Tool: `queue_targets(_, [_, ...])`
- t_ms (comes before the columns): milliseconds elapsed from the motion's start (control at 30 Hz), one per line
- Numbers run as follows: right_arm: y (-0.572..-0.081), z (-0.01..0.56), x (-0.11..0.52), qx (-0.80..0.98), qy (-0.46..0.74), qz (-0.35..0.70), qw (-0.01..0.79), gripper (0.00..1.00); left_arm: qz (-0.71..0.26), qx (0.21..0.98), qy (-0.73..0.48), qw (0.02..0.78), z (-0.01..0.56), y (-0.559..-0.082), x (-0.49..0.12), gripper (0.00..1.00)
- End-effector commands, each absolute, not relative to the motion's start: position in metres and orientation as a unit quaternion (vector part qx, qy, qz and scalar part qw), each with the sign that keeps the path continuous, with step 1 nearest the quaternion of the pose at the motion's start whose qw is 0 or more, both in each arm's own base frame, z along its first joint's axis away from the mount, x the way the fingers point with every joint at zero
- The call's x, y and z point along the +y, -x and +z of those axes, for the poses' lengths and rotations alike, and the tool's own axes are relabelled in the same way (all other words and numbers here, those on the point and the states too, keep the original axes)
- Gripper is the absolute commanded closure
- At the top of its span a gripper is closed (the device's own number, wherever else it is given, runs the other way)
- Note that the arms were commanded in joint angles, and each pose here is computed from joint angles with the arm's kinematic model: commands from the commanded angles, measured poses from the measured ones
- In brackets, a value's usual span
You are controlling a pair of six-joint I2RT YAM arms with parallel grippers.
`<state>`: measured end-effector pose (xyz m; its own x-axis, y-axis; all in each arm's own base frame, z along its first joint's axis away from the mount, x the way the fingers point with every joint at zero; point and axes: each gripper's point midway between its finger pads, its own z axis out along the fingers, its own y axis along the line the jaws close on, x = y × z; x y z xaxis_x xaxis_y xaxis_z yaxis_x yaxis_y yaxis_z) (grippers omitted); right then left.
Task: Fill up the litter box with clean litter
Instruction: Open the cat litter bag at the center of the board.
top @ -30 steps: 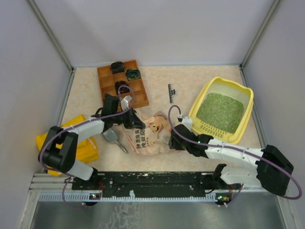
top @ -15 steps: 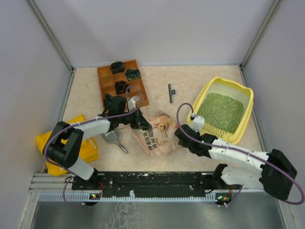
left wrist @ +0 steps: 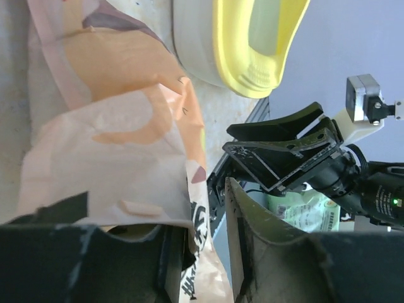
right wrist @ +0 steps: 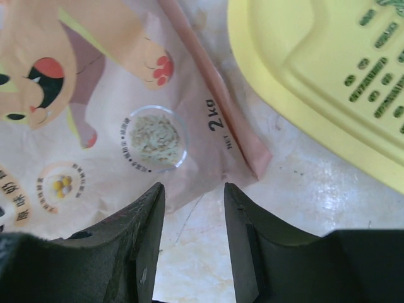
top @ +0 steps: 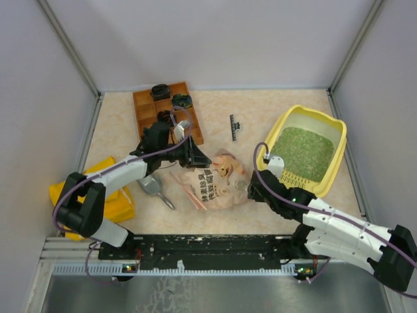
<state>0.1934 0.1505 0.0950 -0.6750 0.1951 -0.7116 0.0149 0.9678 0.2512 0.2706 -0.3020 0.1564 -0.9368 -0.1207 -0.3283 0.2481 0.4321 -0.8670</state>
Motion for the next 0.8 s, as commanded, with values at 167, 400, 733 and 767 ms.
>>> queue_targets(167, [-0.203, 0.134, 0.182, 0.885, -0.016, 0.186, 0.426, 0.56, -0.575, 0.798, -0.038, 0.176, 0.192, -0.261, -0.304, 0.77])
queue_targets(400, [-0.206, 0.138, 0.188, 0.882, -0.006, 0.192, 0.431, 0.56, -0.569, 0.797, -0.040, 0.198, 0.208, -0.268, -0.299, 0.68])
queue_targets(733, [-0.208, 0.145, 0.188, 0.875, 0.006, 0.194, 0.443, 0.56, -0.465, 0.854, -0.030, 0.232, 0.179, -0.272, -0.271, 0.45])
queue_targets(767, [-0.208, 0.146, 0.186, 0.875, 0.005, 0.192, 0.445, 0.56, -0.447, 0.862, -0.024, 0.237, 0.176, -0.274, -0.265, 0.42])
